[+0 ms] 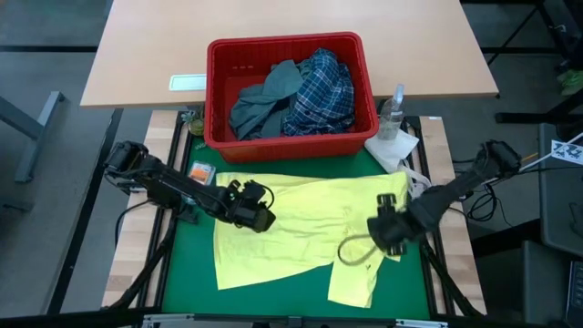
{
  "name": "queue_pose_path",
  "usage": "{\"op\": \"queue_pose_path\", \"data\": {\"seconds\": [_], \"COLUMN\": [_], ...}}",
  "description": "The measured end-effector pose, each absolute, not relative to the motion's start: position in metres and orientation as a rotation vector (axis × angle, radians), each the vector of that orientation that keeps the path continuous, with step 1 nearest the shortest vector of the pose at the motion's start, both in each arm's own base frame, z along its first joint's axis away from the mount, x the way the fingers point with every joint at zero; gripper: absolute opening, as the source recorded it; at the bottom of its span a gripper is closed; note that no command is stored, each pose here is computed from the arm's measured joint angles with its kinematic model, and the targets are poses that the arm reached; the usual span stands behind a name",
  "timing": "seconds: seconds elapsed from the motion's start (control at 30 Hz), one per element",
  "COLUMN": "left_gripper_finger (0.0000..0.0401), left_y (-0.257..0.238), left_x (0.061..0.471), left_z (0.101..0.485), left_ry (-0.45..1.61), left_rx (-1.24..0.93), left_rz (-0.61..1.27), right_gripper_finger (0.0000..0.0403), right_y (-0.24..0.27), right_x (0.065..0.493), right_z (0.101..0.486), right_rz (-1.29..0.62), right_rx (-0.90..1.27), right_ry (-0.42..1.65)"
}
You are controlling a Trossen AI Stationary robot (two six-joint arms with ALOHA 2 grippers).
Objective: Fold Laundry from Bin
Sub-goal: Fold the yellow shirt
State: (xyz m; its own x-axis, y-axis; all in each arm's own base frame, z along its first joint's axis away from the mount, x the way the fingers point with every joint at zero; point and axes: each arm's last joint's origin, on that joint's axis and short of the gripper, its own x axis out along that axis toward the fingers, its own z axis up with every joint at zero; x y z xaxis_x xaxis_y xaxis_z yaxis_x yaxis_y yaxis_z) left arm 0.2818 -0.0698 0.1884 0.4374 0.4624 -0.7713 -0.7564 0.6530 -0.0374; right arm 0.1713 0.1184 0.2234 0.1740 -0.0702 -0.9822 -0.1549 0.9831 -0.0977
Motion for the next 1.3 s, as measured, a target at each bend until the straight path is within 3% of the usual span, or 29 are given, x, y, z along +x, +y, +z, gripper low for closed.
{"op": "queue_pose_path", "data": {"seconds": [0.3,0.83,1.3], "left_gripper_finger": [0.0121,0.0121,0.0121], "left_y": [-0.077,-0.076,-0.076], "left_x": [0.282,0.282,0.282], "left_z": [0.189,0.189,0.189], "left_ry": [0.794,0.794,0.793], "left_rx": [-0.414,-0.414,-0.413], "left_rz": [0.756,0.758,0.759], "right_gripper_finger": [0.0225,0.0225,0.0225], "right_y": [0.160,0.181,0.180], "right_x": [0.170,0.190,0.190], "right_z": [0.208,0.159,0.156], "right_rz": [0.083,0.017,-0.006], "right_rx": [-0.279,-0.382,-0.409], "right_ry": [1.248,1.293,1.291]}}
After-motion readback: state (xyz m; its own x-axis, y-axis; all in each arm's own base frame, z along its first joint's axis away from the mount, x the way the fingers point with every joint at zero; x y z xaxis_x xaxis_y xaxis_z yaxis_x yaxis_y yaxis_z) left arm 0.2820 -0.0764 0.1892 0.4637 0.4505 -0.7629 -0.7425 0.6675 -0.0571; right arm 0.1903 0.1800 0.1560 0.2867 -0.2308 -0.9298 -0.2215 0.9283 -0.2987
